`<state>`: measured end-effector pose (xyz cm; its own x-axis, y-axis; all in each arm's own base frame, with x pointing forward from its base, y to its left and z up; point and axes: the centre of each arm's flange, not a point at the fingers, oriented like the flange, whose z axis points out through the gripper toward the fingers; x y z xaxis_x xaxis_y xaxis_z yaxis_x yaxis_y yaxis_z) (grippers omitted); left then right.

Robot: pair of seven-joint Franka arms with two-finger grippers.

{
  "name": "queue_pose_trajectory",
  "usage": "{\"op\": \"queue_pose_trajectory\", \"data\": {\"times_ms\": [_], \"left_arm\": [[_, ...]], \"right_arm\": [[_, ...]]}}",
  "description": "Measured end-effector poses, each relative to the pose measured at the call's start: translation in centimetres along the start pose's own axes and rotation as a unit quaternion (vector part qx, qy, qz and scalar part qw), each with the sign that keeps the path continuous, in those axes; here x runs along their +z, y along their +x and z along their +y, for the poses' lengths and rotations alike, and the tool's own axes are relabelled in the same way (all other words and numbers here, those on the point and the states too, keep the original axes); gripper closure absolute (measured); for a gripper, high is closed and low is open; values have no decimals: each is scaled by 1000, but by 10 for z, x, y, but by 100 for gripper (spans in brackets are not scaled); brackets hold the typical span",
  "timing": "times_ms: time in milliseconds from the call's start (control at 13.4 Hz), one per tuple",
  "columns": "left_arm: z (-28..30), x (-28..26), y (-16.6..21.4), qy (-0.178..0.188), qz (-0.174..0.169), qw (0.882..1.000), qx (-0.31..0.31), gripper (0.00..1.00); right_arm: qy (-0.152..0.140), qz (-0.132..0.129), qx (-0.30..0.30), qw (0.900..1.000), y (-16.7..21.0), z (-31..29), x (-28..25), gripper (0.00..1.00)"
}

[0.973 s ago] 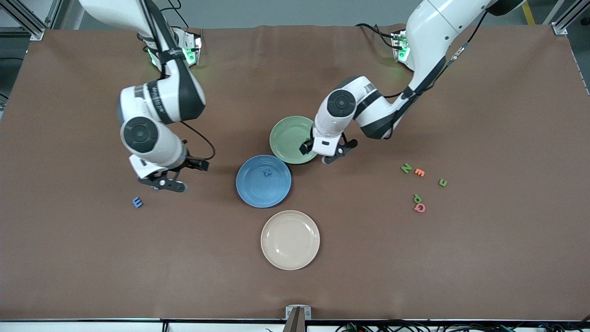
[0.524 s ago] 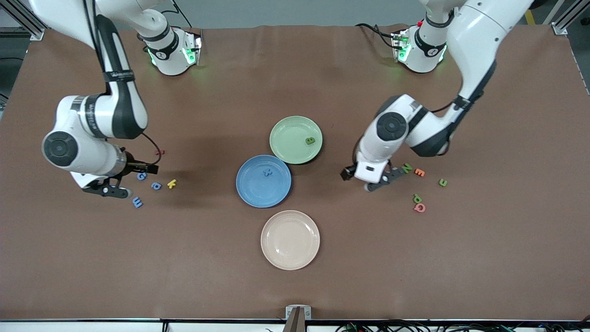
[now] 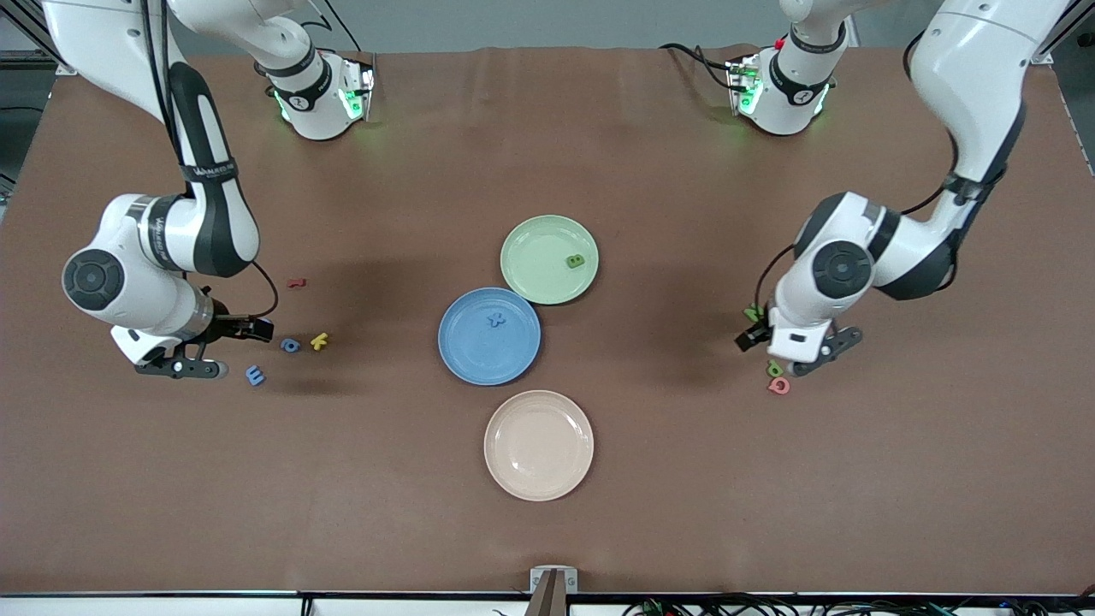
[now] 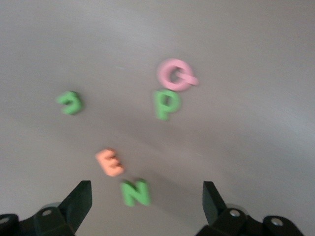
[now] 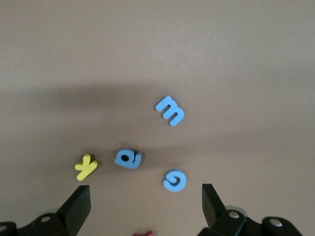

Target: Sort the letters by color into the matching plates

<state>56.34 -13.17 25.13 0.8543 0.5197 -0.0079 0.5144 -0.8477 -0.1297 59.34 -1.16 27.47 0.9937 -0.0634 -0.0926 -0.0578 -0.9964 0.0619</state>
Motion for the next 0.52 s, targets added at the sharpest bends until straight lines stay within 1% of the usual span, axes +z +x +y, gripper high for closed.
{"op": "queue_pose_trajectory", "data": {"times_ms": [150,299,449,524], "left_arm": [[-22,6,-4,-12,12,1000,-15,3],[-30,14,-17,-18,15,998,-56,4],[-25,17,-33,-18,12,996,-87,4],[-23,19,-40,-17,10,995,-93,6]], "right_arm": [[8,6,-2,1000,4,-2,13,0],[8,16,-5,1000,8,-3,26,0],[17,12,-5,1000,9,-3,41,0],[23,9,-6,1000,8,-3,48,1]]}}
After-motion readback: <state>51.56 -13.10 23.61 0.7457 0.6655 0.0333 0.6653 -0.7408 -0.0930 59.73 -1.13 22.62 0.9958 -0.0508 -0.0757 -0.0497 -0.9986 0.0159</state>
